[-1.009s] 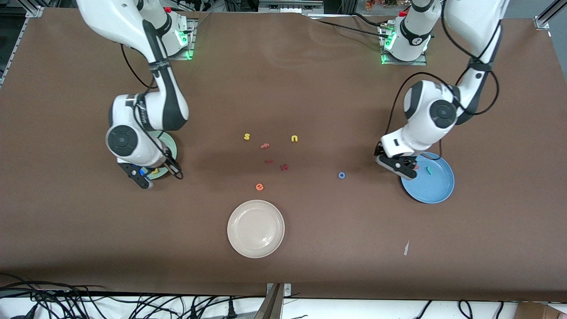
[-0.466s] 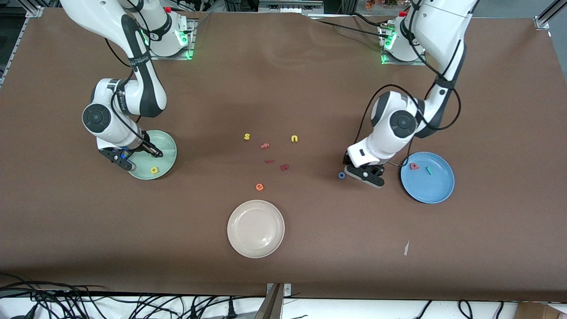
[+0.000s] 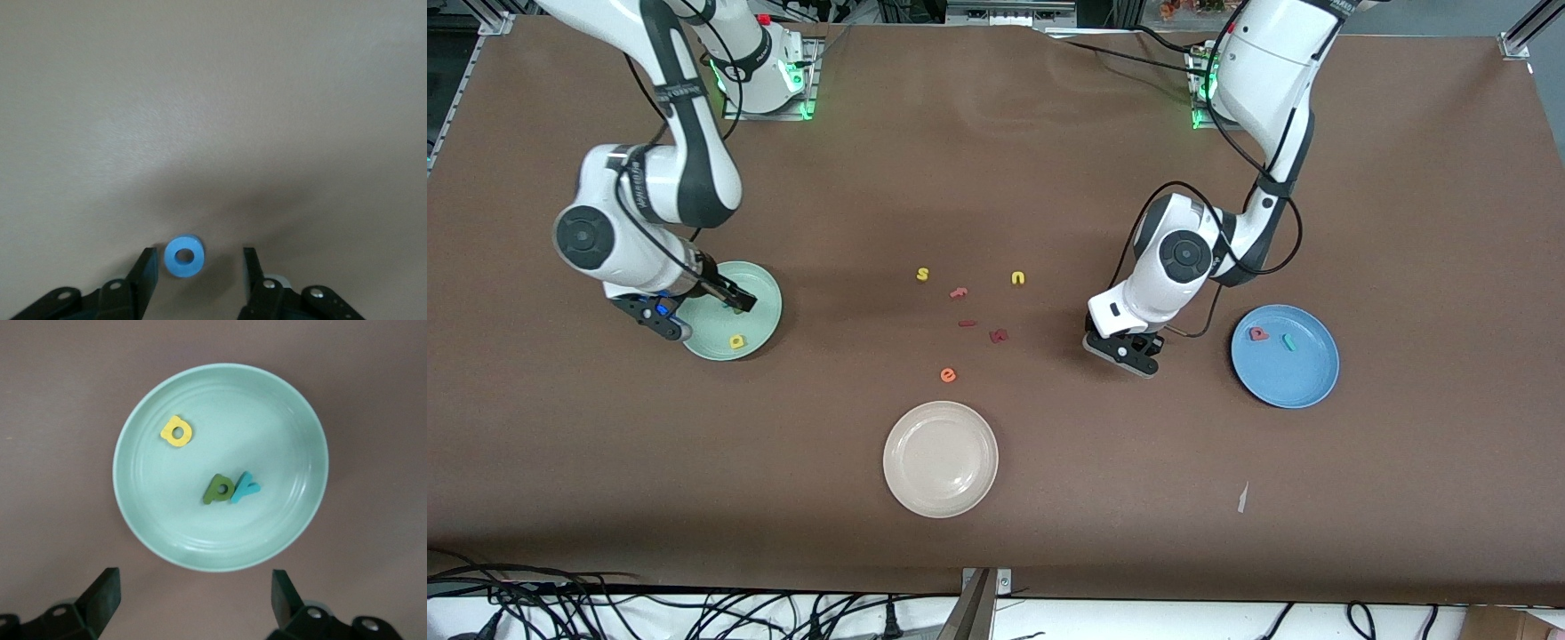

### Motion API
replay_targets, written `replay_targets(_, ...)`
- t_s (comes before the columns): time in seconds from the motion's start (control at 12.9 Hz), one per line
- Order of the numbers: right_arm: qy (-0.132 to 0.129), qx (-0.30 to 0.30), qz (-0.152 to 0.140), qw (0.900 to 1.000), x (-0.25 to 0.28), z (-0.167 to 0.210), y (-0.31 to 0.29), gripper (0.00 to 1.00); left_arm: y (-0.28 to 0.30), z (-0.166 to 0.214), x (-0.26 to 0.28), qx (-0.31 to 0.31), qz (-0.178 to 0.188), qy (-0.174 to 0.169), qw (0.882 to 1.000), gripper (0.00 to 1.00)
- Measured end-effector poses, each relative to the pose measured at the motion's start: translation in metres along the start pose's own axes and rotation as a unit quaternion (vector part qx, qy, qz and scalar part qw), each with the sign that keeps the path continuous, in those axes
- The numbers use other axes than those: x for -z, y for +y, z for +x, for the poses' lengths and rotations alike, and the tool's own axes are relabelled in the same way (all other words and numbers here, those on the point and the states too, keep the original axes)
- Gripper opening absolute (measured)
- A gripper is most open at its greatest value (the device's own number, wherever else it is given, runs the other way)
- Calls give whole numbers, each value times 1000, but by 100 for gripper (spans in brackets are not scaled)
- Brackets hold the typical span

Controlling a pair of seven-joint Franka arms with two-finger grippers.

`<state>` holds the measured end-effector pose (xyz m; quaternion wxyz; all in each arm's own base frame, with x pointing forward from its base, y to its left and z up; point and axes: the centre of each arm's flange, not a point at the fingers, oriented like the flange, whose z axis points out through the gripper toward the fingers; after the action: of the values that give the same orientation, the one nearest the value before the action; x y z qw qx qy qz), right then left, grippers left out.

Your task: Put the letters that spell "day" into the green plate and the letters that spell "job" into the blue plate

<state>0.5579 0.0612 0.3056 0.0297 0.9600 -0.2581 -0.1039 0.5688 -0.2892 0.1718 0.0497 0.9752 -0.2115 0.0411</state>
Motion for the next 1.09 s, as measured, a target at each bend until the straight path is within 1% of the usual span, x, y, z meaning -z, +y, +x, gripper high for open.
replay_targets(0.16,-22,35,8,999,55,7,15,100,-1,0,-3,0,1,0,1000,61)
replay_targets(0.23,-30,65,14,997,87,10,25,100,-1,0,-3,0,2,0,1000,61)
replay_targets(0.31,-32,101,22,994,120,13,39,100,-2,0,-2,1,2,0,1000,56)
replay_targets(0.39,-29,137,31,990,150,17,54,100,-3,0,-2,1,3,0,1000,56)
replay_targets(0.47,-22,168,36,985,174,20,67,100,-5,0,-2,2,4,1,1000,48)
replay_targets(0.54,-12,191,35,981,197,20,74,100,-7,1,-1,3,5,2,1000,35)
replay_targets(0.62,3,204,25,979,218,19,75,100,-6,3,3,3,5,5,1000,29)
replay_targets(0.78,36,224,15,974,251,11,61,100,-10,3,2,5,7,5,1000,28)
replay_targets(0.93,62,239,1,969,269,5,36,100,-24,8,12,14,12,12,1000,28)
replay_targets(1.09,85,239,-8,967,284,9,26,100,-66,11,47,28,14,11,999,28)
